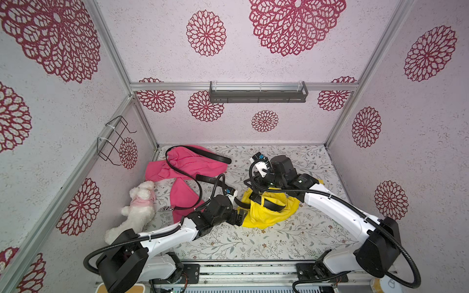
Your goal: Remove the belt from the trousers
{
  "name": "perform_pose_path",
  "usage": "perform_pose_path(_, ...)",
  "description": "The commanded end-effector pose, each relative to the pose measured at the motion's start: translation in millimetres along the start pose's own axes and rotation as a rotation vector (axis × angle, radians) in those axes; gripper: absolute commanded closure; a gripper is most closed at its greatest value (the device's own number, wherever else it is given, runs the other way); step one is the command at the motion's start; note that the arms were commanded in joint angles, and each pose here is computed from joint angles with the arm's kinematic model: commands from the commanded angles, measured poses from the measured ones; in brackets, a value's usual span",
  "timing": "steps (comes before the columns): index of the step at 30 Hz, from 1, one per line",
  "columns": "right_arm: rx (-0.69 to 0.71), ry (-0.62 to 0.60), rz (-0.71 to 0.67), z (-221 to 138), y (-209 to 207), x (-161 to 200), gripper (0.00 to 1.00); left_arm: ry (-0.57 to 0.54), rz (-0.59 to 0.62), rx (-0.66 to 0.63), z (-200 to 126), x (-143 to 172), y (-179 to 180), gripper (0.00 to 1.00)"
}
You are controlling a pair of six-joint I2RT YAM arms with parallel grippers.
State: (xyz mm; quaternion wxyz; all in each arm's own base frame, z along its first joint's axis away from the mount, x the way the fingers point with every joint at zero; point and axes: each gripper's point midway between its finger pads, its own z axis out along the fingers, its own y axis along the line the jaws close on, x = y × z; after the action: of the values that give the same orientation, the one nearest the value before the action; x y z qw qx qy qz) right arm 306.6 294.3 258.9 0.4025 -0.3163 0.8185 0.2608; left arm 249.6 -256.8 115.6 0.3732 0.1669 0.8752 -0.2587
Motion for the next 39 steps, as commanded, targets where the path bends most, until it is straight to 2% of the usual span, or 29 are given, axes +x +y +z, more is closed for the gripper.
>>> perform_pose_path(1, 0.052, -0.035, -0.039, -35.5, -1.0, -13.2, 0.16, -0.066, 0.016, -0.072, -17.0, -19.6, 14.6, 0.03)
perform_pose_path(4, 0.139, 0.01, -0.019, -44.2, -14.9, 5.6, 0.15, -0.05, 0.114, -0.092, -22.8, -35.6, 12.1, 0.03)
perform_pose_path(9, 0.194, 0.139, 0.096, -39.1, -27.0, 66.4, 0.18, 0.121, 0.3, -0.112, -11.1, -32.2, 10.0, 0.03)
perform_pose_path(16, 0.333, 0.248, 0.316, -28.4, -75.5, 162.4, 0.23, 0.351, 0.386, -0.086, 24.9, -15.7, 7.0, 0.01)
perform_pose_path(21, 0.436, 0.358, 0.442, -30.3, -116.6, 215.5, 0.36, 0.394, 0.454, -0.097, 32.0, -16.8, 15.6, 0.01)
perform_pose_path(26, 0.467, 0.438, 0.451, -24.4, -131.9, 238.4, 0.39, 0.361, 0.495, -0.045, 31.1, -32.9, 9.2, 0.02)
perform_pose_path(30, 0.457, 0.497, 0.457, -12.5, -136.7, 256.0, 0.4, 0.406, 0.572, -0.002, 42.1, -30.4, 5.2, 0.02)
perform_pose_path(37, 0.432, 0.49, 0.449, -4.8, -138.8, 247.8, 0.41, 0.403, 0.682, 0.064, 60.4, -27.2, -10.3, 0.0)
perform_pose_path(39, 0.43, 0.492, 0.441, -4.2, -139.6, 246.6, 0.41, 0.413, 0.701, 0.068, 65.2, -26.0, -9.9, 0.03)
